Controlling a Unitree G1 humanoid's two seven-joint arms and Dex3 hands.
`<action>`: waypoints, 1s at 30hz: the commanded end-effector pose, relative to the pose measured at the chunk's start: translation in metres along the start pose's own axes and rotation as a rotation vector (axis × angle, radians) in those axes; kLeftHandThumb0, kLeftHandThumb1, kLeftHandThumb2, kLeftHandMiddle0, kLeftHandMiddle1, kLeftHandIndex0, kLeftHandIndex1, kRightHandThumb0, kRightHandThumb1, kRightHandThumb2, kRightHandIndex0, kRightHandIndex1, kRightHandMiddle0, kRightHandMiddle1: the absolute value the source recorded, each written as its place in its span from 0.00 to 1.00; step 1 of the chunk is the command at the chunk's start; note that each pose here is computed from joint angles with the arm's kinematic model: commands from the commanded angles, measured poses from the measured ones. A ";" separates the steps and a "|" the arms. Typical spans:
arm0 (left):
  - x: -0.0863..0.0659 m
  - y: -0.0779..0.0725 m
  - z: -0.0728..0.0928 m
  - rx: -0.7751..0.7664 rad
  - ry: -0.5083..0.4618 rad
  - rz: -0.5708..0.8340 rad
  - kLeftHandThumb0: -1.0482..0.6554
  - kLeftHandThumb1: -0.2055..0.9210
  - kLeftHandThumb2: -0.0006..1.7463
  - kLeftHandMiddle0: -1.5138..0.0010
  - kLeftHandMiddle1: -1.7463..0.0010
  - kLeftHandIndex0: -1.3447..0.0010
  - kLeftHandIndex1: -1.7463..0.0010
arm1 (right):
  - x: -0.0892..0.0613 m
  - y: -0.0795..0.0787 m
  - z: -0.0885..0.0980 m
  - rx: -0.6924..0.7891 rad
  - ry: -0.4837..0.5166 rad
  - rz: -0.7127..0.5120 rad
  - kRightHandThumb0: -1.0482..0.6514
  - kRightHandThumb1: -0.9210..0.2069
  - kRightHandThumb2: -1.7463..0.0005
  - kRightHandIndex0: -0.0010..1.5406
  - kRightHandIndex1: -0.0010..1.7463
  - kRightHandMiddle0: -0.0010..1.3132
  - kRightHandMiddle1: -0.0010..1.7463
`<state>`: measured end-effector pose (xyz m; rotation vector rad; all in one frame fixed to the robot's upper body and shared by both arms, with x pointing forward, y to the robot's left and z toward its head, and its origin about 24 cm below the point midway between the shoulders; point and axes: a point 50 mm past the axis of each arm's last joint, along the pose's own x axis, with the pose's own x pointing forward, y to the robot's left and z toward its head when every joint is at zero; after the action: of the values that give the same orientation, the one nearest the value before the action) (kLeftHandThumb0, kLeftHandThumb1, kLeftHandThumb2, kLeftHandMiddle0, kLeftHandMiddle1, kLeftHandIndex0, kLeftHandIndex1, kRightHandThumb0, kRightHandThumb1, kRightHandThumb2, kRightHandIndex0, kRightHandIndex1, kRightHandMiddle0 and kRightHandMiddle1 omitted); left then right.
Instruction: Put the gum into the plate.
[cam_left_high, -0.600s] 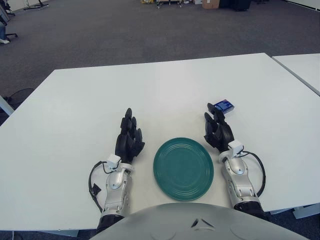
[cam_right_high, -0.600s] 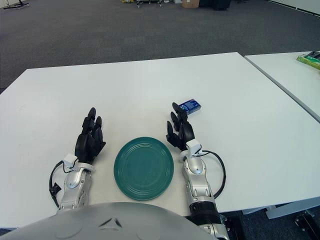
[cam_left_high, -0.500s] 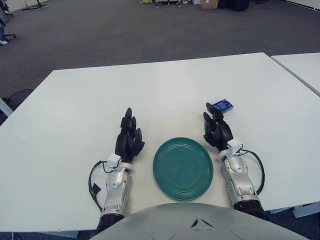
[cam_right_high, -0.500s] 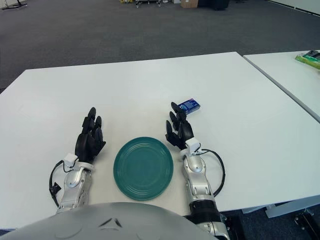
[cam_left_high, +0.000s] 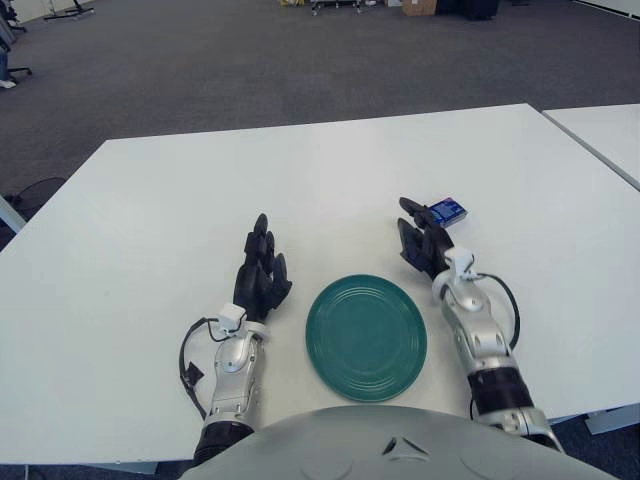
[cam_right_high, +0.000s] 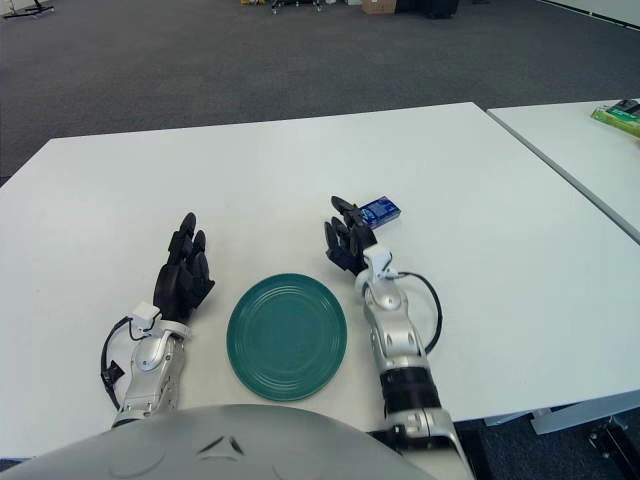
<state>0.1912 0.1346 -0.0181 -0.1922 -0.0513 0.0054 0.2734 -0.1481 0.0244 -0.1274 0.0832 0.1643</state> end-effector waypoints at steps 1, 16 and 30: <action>-0.036 -0.007 -0.041 -0.079 0.191 0.089 0.08 1.00 0.42 0.97 1.00 1.00 0.85 | 0.010 -0.017 0.028 -0.203 -0.155 -0.013 0.20 0.00 0.67 0.22 0.02 0.00 0.41; -0.031 -0.006 -0.042 -0.055 0.181 0.095 0.04 1.00 0.40 0.96 1.00 1.00 0.83 | 0.034 -0.060 0.100 -1.396 -0.595 -0.020 0.17 0.00 0.73 0.23 0.01 0.00 0.46; -0.031 -0.009 -0.044 -0.067 0.157 0.083 0.01 1.00 0.36 0.96 1.00 1.00 0.85 | 0.058 -0.078 0.097 -1.686 -0.577 0.093 0.16 0.00 0.70 0.24 0.00 0.00 0.39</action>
<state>0.2013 0.1322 -0.0153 -0.1464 -0.0981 -0.0053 0.3431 -0.1987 0.1299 -1.6417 -0.6611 0.2581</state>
